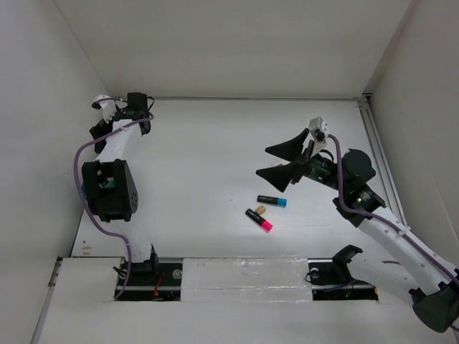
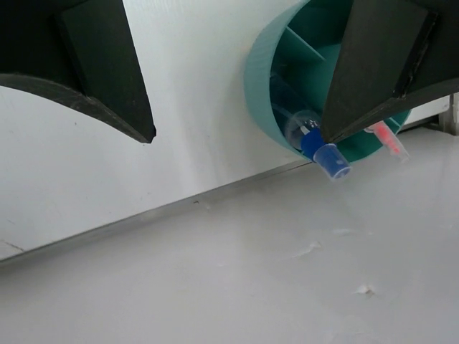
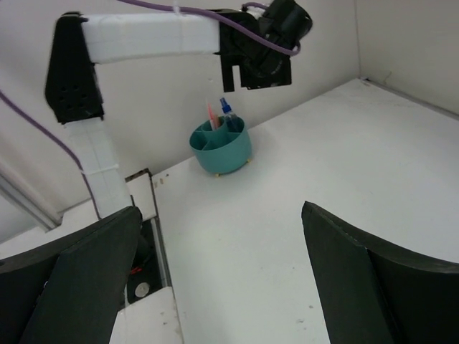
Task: Sort the stationery into containers
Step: Pick up the stapler from the center of the board.
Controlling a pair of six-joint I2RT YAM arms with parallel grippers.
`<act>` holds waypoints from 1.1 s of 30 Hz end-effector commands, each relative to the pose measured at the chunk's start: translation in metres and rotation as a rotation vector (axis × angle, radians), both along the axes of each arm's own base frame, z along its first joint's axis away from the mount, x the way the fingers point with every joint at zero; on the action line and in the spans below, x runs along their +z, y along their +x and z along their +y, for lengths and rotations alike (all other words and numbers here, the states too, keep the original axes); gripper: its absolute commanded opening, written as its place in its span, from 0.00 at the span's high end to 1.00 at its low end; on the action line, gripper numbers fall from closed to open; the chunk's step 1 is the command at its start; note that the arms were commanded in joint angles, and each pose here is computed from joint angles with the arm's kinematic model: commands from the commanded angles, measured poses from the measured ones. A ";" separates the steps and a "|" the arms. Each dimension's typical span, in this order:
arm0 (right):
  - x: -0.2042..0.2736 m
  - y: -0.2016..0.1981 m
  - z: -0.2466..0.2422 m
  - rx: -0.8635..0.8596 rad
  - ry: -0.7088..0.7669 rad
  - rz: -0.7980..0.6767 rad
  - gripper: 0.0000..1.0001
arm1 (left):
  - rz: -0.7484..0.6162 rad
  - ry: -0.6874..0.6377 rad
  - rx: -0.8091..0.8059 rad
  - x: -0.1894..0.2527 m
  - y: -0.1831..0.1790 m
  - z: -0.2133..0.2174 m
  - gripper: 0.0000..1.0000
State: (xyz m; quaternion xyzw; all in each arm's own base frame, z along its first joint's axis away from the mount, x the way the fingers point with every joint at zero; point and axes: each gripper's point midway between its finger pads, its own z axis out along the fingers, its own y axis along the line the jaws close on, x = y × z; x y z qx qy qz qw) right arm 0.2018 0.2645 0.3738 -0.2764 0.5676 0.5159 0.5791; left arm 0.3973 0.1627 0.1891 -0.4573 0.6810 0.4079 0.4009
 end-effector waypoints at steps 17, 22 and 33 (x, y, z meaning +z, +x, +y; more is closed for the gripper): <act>-0.142 0.130 -0.107 -0.966 -0.365 0.700 0.01 | -0.439 -0.246 -1.063 0.164 -0.011 -0.239 0.00; -0.165 0.145 -0.114 -1.053 -0.391 0.753 0.01 | -0.358 -0.387 -1.251 0.131 -0.020 -0.279 0.00; -0.210 0.171 -0.123 -1.246 -0.232 0.957 0.01 | -0.307 -0.475 -1.346 0.125 -0.027 -0.300 0.00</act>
